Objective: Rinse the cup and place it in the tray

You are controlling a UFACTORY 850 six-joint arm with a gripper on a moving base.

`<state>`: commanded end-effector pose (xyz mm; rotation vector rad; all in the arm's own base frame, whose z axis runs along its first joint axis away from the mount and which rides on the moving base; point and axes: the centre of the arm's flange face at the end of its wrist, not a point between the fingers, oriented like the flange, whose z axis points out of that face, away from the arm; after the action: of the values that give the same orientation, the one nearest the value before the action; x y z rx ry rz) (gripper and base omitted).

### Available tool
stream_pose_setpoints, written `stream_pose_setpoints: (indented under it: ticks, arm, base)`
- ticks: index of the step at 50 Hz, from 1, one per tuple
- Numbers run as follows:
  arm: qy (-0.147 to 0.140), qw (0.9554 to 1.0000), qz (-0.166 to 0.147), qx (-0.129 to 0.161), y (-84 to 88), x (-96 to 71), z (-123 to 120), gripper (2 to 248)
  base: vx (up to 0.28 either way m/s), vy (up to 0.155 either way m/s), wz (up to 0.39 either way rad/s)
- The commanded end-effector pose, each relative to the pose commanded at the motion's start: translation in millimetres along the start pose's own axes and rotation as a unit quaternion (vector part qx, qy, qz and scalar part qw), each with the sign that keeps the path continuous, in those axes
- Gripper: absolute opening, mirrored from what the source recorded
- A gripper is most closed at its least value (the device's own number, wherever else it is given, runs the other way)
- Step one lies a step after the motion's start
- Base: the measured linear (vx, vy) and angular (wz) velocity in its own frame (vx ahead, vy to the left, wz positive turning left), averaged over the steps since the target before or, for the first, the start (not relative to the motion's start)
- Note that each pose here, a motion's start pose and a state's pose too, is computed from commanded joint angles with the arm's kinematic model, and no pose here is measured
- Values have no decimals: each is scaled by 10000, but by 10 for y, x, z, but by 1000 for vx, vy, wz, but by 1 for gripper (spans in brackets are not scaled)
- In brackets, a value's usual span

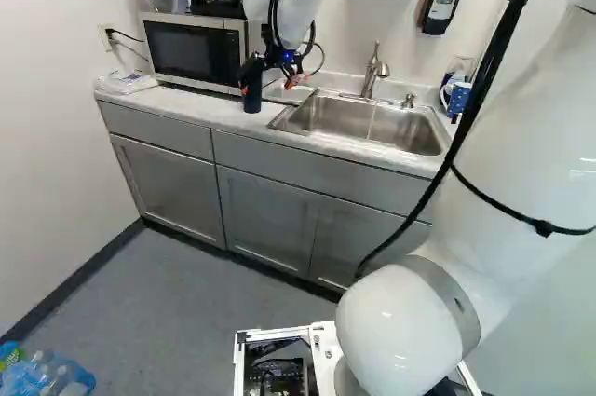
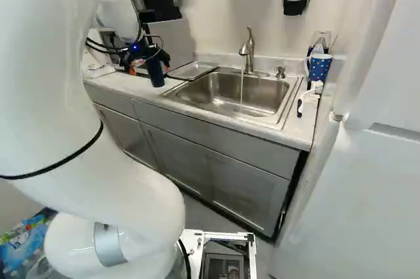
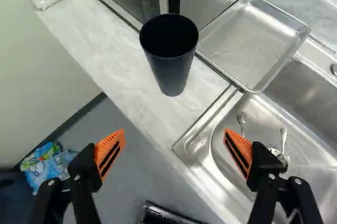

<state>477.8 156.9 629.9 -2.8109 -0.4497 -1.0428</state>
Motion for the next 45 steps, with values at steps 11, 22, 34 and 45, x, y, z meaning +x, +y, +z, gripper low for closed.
stream_pose_setpoints:
  ticks: [11,22,34,45]
  arm:
    - [160,9999,0,0,0,0,130,247]
    - [323,9995,0,0,0,-1,257,247]
    - [504,9987,0,0,0,-3,391,247]
    - [671,9977,0,0,0,-7,509,247]
  base:
    - [0,0,0]
    - [0,0,0]
    - [0,0,0]
    - [0,0,0]
